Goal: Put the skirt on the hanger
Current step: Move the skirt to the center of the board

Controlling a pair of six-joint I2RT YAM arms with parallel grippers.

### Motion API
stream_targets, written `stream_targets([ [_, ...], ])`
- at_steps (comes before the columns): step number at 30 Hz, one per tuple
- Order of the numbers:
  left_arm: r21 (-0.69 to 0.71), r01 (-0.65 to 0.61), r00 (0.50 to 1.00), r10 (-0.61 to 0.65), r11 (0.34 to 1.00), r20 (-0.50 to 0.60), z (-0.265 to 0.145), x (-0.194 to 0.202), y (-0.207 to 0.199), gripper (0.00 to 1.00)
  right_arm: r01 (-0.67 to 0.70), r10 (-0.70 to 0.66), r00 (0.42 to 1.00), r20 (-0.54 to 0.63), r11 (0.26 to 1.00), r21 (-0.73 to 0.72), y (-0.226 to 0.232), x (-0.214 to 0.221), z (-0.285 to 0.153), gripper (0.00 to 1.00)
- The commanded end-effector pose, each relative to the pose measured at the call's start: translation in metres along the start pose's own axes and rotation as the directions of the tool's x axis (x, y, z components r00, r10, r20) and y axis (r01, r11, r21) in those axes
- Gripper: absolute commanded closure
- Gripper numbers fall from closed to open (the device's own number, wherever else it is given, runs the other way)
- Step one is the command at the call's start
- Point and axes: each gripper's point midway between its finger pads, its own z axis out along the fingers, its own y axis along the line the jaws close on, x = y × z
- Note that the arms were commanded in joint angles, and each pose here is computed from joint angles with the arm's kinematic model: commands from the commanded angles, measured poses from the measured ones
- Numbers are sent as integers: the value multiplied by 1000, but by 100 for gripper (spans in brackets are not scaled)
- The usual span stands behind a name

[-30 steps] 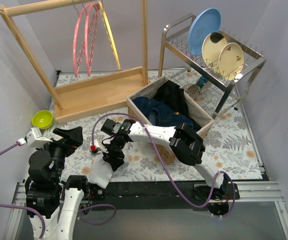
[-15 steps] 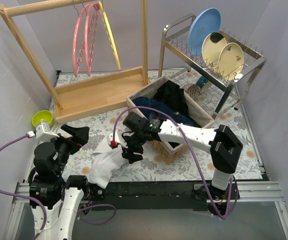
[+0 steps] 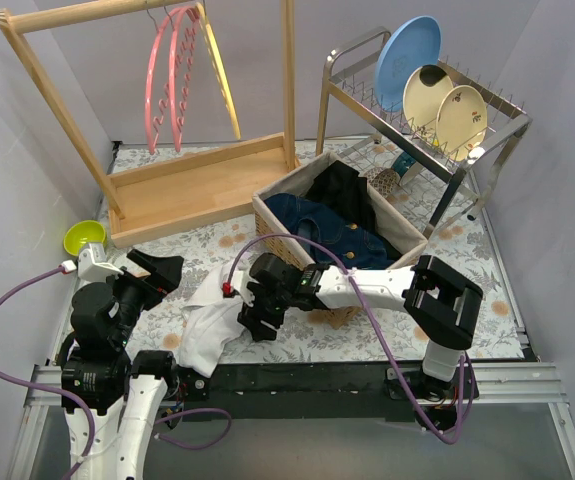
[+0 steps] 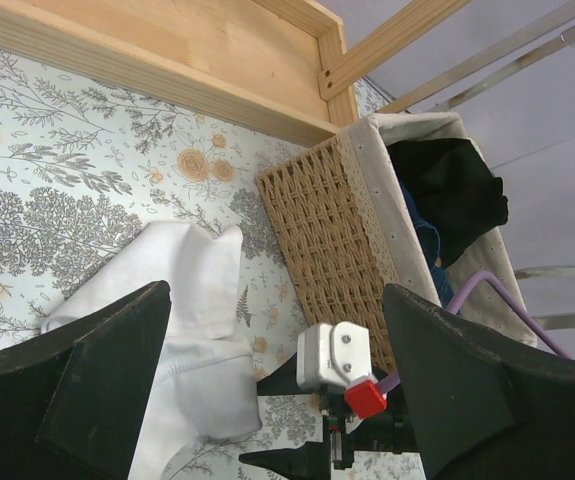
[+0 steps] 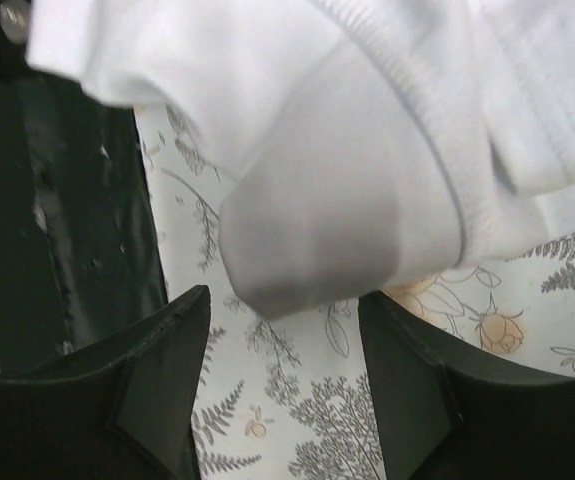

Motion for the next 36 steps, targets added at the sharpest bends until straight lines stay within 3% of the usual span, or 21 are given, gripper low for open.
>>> stream_targets([
  [1, 9, -9, 1000, 9, 1000, -22, -1, 2, -3, 13, -102, 105, 983, 151, 994, -27, 8, -42, -1, 32],
  [4, 13, -8, 1000, 8, 1000, -20, -1, 2, -4, 13, -137, 133, 977, 166, 990, 13, -2, -47, 5, 37],
  [5, 10, -8, 1000, 8, 1000, -23, 0, 2, -3, 13, -150, 141, 979, 144, 987, 53, -9, -41, 7, 43],
  [7, 7, -9, 1000, 9, 1000, -22, -1, 2, -3, 13, -133, 123, 987, 104, 987, 92, -19, -35, 12, 59],
  [9, 7, -11, 1000, 11, 1000, -22, -1, 2, -2, 12, -120, 111, 990, 81, 986, 114, -24, -38, 9, 84],
  [11, 5, -15, 1000, 15, 1000, -23, -1, 2, -2, 13, -44, 25, 995, 93, 978, 206, -41, -54, -4, 99],
  [17, 18, -18, 998, 19, 1000, -61, 6, 10, -2, 13, 113, -183, 972, 147, 914, 390, -67, -106, -62, 99],
  [21, 101, -26, 975, 48, 995, -217, 11, 38, -12, 16, 190, -267, 955, 131, 885, 426, -67, -137, -93, 99],
  [26, 164, -26, 928, 84, 986, -362, 13, 65, -16, 23, 172, -253, 960, 118, 870, 463, -86, -144, -110, 99],
  [36, 239, 37, 821, 107, 970, -561, 20, 98, -31, 28, -94, -14, 952, 306, 937, 337, -129, -196, -119, 99],
])
